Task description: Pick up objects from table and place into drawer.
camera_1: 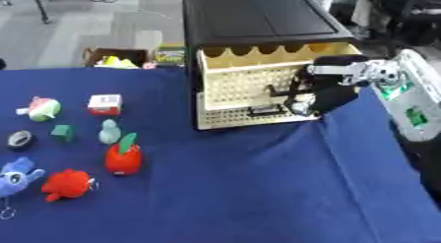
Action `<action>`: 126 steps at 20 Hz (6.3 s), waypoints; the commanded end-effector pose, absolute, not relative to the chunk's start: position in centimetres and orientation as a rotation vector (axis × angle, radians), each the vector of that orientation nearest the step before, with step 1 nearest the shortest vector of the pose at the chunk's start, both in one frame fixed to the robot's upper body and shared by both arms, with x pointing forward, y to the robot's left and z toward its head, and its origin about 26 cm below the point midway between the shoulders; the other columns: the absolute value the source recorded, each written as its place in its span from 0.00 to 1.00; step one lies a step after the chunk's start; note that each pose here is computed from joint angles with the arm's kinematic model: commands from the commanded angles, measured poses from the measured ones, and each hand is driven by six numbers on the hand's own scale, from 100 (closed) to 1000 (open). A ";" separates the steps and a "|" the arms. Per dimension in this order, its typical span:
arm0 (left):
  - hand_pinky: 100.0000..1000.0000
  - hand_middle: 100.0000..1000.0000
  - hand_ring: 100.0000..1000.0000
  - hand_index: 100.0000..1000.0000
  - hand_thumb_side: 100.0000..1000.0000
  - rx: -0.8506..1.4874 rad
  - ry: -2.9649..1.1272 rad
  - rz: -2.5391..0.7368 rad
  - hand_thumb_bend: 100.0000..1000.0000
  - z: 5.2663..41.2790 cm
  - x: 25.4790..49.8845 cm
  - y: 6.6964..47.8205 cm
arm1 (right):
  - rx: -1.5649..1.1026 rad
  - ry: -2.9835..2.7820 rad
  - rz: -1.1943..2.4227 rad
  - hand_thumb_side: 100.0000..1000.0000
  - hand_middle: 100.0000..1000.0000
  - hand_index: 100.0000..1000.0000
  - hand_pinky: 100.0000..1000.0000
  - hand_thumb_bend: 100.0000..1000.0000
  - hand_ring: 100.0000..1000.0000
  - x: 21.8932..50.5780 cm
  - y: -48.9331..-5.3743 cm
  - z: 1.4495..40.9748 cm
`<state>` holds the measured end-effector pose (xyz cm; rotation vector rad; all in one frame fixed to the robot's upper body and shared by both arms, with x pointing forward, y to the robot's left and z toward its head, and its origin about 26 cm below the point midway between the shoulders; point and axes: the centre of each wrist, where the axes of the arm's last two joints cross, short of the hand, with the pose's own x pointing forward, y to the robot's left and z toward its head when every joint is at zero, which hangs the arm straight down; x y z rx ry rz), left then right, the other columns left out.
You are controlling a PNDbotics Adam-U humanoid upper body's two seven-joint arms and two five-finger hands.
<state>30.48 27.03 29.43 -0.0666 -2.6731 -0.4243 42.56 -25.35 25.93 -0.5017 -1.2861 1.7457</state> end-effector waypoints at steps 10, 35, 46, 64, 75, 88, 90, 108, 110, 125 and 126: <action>0.58 0.66 0.84 0.78 0.73 -0.071 -2.703 -0.438 0.00 30.3 30.2 26.9 | -0.565 -1.308 1.759 0.50 0.00 0.41 0.00 0.00 0.01 42.4 -26.1 28.0; 0.58 0.67 0.85 0.78 0.73 -0.080 -2.708 -0.438 0.00 30.4 30.2 26.8 | -0.436 -1.326 1.790 0.45 0.00 0.42 0.00 0.00 0.00 42.1 -26.9 26.6; 0.58 0.67 0.85 0.78 0.72 -0.084 -2.723 -0.436 0.00 30.6 30.2 26.7 | -0.404 -1.349 1.802 0.45 0.00 0.46 0.00 0.04 0.00 41.7 -27.2 26.7; 0.58 0.67 0.85 0.78 0.72 -0.096 -2.719 -0.444 0.00 30.7 30.2 26.5 | -0.386 -1.378 1.789 0.47 0.00 0.50 0.00 0.13 0.08 42.0 -26.4 27.0; 0.58 0.67 0.85 0.78 0.72 -0.085 -2.715 -0.447 0.00 30.5 30.2 26.6 | -0.547 -1.345 1.770 0.59 0.19 0.58 0.06 0.39 0.24 41.8 -27.2 28.4; 0.58 0.67 0.85 0.78 0.72 -0.085 -2.713 -0.445 0.00 30.4 30.2 26.7 | -0.581 -1.324 1.757 0.63 0.36 0.71 0.14 0.53 0.33 41.7 -27.6 28.4; 0.58 0.67 0.85 0.78 0.72 -0.084 -2.712 -0.445 0.00 30.4 30.2 26.7 | -0.588 -1.319 1.752 0.63 0.42 0.78 0.15 0.54 0.35 41.6 -27.8 28.4; 0.58 0.67 0.85 0.78 0.72 -0.078 -2.712 -0.441 0.00 30.3 30.2 26.8 | -0.571 -1.421 1.702 0.72 0.57 0.86 0.21 0.23 0.39 40.5 -27.3 30.4; 0.58 0.67 0.85 0.78 0.72 -0.078 -2.712 -0.440 0.00 30.3 30.2 26.8 | -0.568 -1.439 1.690 0.73 0.56 0.86 0.21 0.23 0.39 40.3 -27.3 30.6; 0.58 0.67 0.85 0.78 0.72 -0.069 -2.716 -0.438 0.00 30.3 30.2 26.9 | -0.616 -1.511 1.616 0.75 0.52 0.82 0.18 0.22 0.35 39.1 -28.2 32.5; 0.58 0.67 0.85 0.78 0.72 -0.069 -2.717 -0.436 0.00 30.3 30.2 26.9 | -0.613 -1.517 1.610 0.75 0.52 0.82 0.18 0.22 0.35 39.1 -28.2 32.6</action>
